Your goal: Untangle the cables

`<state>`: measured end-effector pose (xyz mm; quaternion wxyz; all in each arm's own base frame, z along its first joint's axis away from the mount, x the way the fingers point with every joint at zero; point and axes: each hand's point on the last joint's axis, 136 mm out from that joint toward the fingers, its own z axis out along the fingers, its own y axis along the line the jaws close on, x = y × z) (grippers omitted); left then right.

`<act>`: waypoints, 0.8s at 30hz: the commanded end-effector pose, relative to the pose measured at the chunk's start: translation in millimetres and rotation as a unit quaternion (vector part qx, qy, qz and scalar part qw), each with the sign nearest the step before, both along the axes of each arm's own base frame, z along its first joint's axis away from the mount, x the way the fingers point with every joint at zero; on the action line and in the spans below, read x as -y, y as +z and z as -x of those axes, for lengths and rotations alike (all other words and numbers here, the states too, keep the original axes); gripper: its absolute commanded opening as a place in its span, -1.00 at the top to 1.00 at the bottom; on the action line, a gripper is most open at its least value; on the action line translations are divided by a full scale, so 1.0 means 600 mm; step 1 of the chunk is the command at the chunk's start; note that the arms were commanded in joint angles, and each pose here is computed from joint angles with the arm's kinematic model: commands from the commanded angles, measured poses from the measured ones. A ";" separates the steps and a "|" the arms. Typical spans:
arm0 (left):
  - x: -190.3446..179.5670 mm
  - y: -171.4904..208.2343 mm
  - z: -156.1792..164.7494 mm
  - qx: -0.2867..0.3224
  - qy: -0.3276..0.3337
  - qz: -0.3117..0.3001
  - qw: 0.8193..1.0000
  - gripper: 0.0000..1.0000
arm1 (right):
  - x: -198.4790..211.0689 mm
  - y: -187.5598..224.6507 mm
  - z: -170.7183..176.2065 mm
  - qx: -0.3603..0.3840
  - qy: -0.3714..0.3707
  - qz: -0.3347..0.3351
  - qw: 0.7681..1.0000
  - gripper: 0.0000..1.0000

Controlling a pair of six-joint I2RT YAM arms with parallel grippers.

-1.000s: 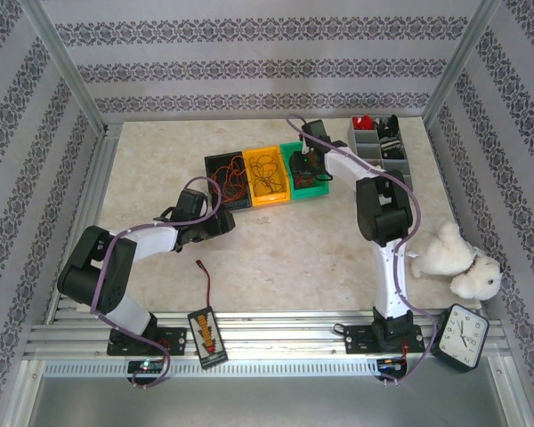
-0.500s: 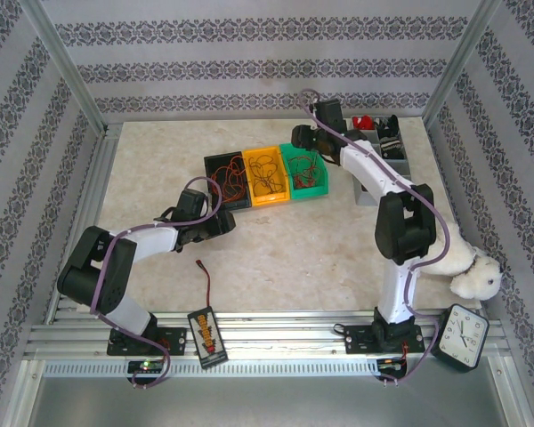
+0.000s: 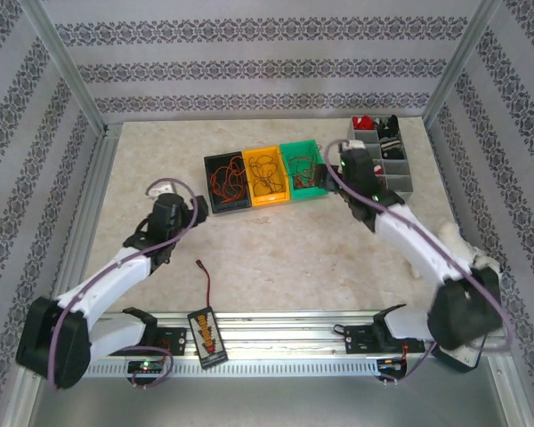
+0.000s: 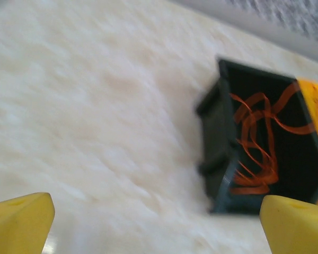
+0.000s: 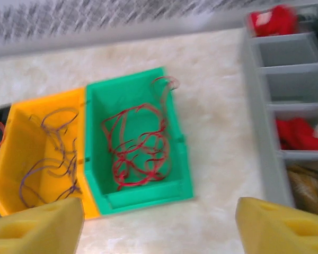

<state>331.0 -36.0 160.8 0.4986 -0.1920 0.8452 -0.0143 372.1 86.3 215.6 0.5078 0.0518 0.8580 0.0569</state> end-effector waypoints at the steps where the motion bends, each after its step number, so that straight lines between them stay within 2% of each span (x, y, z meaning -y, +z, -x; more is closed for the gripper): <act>1: -0.105 0.002 0.034 -0.061 0.091 -0.196 0.974 -1.00 | 0.069 -0.051 0.026 0.020 -0.055 0.090 0.994 -0.96; 4: -0.112 -0.020 0.019 -0.091 0.080 -0.254 0.960 -1.00 | 0.113 -0.080 0.044 0.010 -0.097 0.124 0.988 -0.96; 7: -0.102 -0.074 -0.001 -0.119 0.056 -0.273 0.953 -0.99 | 0.141 -0.094 0.034 0.011 -0.125 0.133 0.983 -0.96; 9: -0.100 -0.102 -0.015 -0.128 0.056 -0.282 0.949 -0.99 | 0.141 -0.090 0.016 0.053 -0.116 0.140 0.982 -0.96; 11: -0.093 -0.105 -0.039 -0.127 0.049 -0.294 0.946 -0.99 | 0.141 -0.117 0.001 0.069 -0.093 0.144 0.983 -0.96; 12: -0.088 -0.099 -0.056 -0.104 0.043 -0.302 0.947 -0.99 | 0.151 -0.144 -0.005 0.056 -0.096 0.146 0.983 -0.96; 14: -0.066 -0.089 -0.081 -0.055 0.007 -0.300 0.952 -0.99 | 0.173 -0.156 -0.016 0.026 -0.122 0.146 0.981 -0.96; 16: -0.045 -0.083 -0.098 -0.012 -0.033 -0.297 0.954 -0.99 | 0.158 -0.151 -0.029 0.063 -0.071 0.108 0.990 -0.96; 20: -0.023 -0.090 -0.114 0.003 -0.091 -0.269 0.959 -0.99 | 0.146 -0.175 -0.042 0.107 -0.020 0.081 0.991 -0.96; 21: -0.021 -0.091 -0.117 0.004 -0.099 -0.265 0.959 -0.99 | 0.146 -0.179 -0.044 0.118 -0.019 0.076 0.990 -0.96; 22: -0.024 -0.093 -0.118 0.000 -0.099 -0.259 0.961 -0.99 | 0.147 -0.190 -0.039 0.076 -0.015 0.076 0.994 -0.96; 24: -0.030 -0.094 -0.118 -0.001 -0.098 -0.249 0.964 -0.99 | 0.145 -0.179 -0.045 0.107 -0.010 0.068 0.992 -0.96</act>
